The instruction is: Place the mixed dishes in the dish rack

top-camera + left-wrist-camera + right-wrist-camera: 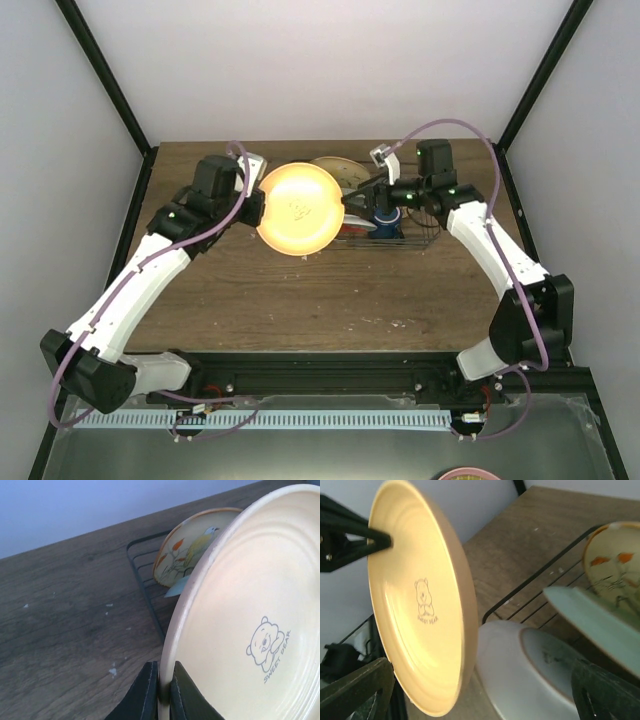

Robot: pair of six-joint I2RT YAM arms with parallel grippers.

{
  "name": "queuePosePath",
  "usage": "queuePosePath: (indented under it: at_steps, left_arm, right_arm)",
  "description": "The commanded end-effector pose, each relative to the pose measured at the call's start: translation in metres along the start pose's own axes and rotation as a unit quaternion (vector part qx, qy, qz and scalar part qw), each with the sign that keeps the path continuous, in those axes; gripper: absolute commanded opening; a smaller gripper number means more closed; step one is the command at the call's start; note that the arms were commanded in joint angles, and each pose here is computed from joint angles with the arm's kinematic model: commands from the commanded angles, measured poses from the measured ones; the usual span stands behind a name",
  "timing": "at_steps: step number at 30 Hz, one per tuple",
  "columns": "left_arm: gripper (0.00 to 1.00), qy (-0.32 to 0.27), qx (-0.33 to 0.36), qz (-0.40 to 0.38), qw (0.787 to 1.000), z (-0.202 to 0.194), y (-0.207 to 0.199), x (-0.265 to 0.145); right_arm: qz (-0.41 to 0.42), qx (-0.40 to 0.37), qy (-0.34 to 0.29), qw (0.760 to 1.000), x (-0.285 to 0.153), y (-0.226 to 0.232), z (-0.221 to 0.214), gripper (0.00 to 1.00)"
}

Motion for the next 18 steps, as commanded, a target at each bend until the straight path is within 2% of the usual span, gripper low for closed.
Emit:
queuePosePath:
  at_steps: [1, 8, 11, 13, 18]
  left_arm:
    - [0.05, -0.073, -0.012, -0.028, 0.997, 0.034, -0.002, -0.011]
    - [0.05, -0.103, -0.032, -0.074, 0.991, 0.049, -0.01, -0.008]
    - [0.04, -0.107, -0.041, -0.092, 0.989, 0.05, -0.015, -0.002]
    - [0.03, -0.11, -0.046, -0.099, 0.988, 0.05, -0.016, 0.001]
    - [0.03, -0.107, -0.047, -0.099, 0.988, 0.049, -0.017, 0.005]
  right_arm:
    - [0.083, -0.018, -0.009, 0.996, 0.0, 0.015, -0.002, 0.97]
    - [0.115, -0.027, -0.003, 0.993, 0.011, 0.017, -0.003, 0.93]
    - [0.132, -0.034, -0.002, 0.991, 0.017, 0.022, -0.001, 0.86]
    - [0.144, -0.037, 0.0, 0.989, 0.022, 0.027, -0.001, 0.77]
    - [0.16, -0.037, 0.008, 0.986, 0.028, 0.032, 0.0, 0.37]
Point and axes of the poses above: each gripper's point midway between its finger pads, its own x axis out along the fingers, its own y axis along the line the jaws close on, z = x × y, the point moved 6 cm from there along -x, back along the fingers, and after that the axes turned 12 degrees about x, right-handed, at the moved point
